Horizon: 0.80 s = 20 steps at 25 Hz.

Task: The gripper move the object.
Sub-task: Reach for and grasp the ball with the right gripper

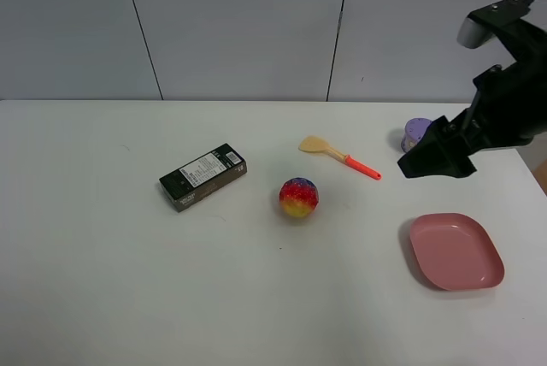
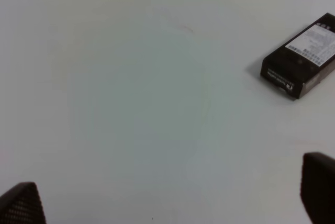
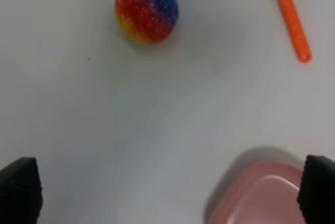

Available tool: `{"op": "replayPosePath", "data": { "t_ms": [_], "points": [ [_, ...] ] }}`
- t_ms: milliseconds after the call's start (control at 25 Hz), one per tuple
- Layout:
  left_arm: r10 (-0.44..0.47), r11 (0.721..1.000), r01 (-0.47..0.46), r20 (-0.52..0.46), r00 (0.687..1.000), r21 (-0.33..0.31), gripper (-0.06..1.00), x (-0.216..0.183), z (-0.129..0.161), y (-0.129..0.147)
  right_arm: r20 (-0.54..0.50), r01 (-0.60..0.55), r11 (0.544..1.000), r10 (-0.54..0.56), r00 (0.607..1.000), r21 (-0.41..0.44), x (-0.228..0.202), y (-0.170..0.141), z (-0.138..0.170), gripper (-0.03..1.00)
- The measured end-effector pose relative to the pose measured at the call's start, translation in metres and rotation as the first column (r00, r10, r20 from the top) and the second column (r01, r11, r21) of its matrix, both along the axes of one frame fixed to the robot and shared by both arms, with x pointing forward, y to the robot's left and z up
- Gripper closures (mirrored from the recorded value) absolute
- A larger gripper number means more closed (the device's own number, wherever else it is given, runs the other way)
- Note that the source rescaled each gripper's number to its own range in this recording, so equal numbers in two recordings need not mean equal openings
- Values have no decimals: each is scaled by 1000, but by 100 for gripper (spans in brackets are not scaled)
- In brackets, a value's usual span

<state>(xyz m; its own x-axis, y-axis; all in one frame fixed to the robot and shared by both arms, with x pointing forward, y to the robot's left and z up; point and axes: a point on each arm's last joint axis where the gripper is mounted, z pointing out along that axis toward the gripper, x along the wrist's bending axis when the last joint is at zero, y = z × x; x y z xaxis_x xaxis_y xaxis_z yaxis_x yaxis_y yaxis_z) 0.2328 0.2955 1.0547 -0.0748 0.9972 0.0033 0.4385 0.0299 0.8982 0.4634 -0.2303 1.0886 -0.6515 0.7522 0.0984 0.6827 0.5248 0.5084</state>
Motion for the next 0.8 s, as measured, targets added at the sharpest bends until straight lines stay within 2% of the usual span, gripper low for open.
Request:
{"op": "replayPosePath", "data": {
  "t_ms": [80,240,360,480,600,720,800],
  "points": [
    [0,1000,0,0,1000,0,-6,0,0,0,-11,-35,999,35,999,17,9,10,-7,-3],
    [0,1000,0,0,1000,0,-6,0,0,0,-41,-150,988,149,988,-22,26,34,-34,-3],
    [0,1000,0,0,1000,0,-6,0,0,0,-61,-217,970,211,976,-109,39,50,-62,-3],
    [0,1000,0,0,1000,0,-6,0,0,0,-34,-281,936,280,959,-212,47,69,-84,-3],
    [0,1000,0,0,1000,0,-6,0,0,0,-1,-322,905,335,942,-279,50,91,-99,-3],
    [0,1000,0,0,1000,0,-6,0,0,0,-14,-351,883,365,931,-311,54,114,-111,-3],
    [0,1000,0,0,1000,0,-6,0,0,0,-23,-340,887,351,936,-313,63,127,-115,-3]
  ]
}}
